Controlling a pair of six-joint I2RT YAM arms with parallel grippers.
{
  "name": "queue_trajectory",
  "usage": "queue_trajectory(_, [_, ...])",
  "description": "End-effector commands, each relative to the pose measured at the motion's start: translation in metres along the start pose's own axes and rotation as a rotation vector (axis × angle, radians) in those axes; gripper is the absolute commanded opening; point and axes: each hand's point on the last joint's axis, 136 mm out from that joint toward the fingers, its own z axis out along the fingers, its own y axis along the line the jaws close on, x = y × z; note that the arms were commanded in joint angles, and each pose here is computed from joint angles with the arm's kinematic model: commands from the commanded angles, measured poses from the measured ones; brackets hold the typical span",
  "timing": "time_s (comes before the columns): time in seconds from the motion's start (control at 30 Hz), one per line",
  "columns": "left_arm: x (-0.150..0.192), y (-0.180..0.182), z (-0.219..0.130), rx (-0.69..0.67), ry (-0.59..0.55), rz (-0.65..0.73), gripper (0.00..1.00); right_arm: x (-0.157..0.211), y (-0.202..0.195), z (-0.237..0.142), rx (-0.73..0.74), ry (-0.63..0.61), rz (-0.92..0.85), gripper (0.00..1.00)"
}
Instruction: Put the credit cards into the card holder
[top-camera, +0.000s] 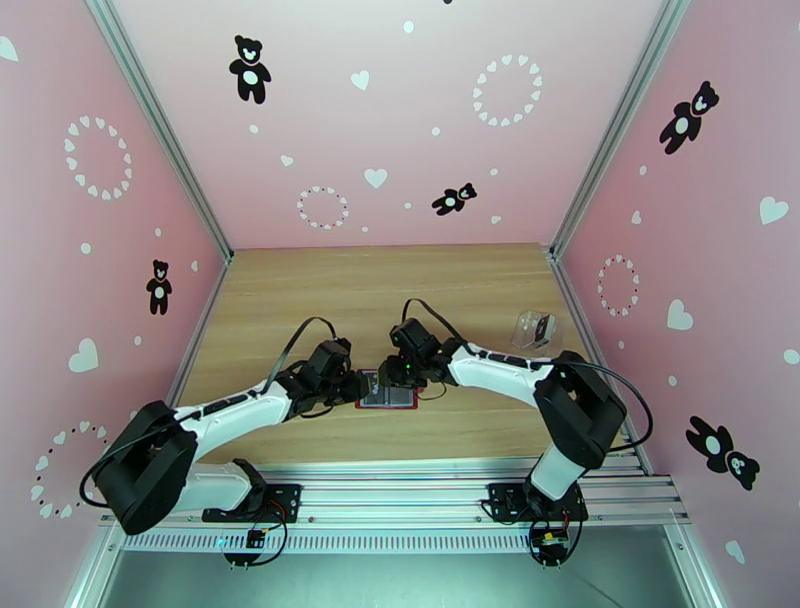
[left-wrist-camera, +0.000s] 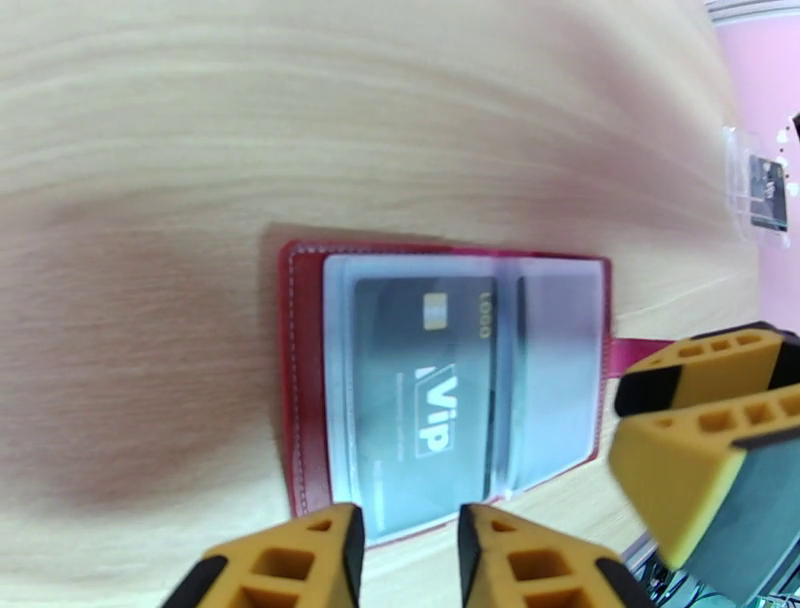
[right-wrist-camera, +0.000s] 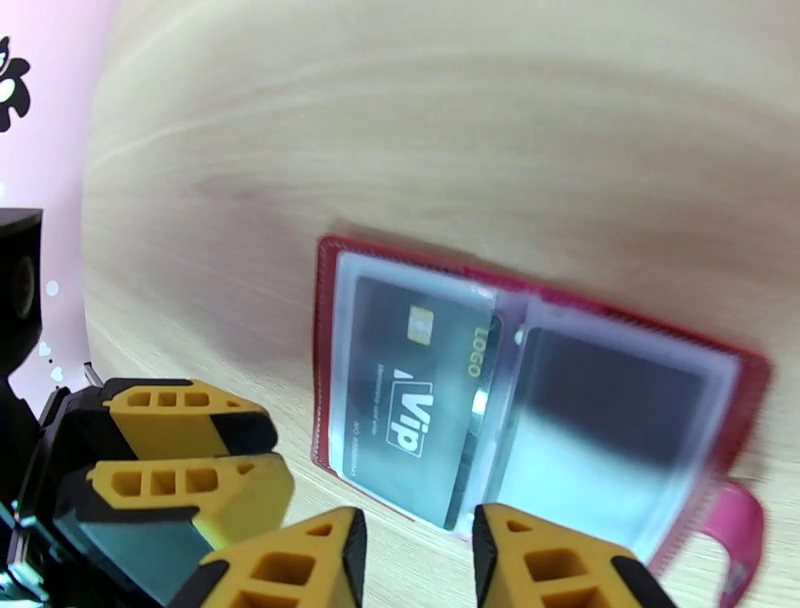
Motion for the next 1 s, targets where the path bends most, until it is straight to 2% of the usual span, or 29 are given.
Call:
queue_trajectory(0.0, [0.001,0.011,-0.009,-0.045,-0.032,0.002,0.32,-0.001,-0.002,-0.011,0.044,-0.012,-0.043,0.35])
queue_trajectory(0.2, [0.001,0.02,-0.014,-0.07,-0.052,-0.004,0.33,-0.001,0.006,0.005,0.008,0.03,-0.038,0.12])
queue_trajectory(0.27, [0.002,0.022,-0.014,-0.076,-0.05,-0.007,0.33,-0.002,0.009,0.011,0.001,0.048,-0.037,0.08])
queue_trajectory(0.53, [0.002,0.028,-0.013,-0.089,-0.049,-0.019,0.33,0.006,0.008,0.039,0.006,0.123,-0.029,0.07])
queue_trajectory(0.97, [0.005,0.028,-0.004,-0.089,-0.023,-0.019,0.33,0.016,-0.012,0.055,0.1,0.171,-0.034,0.08])
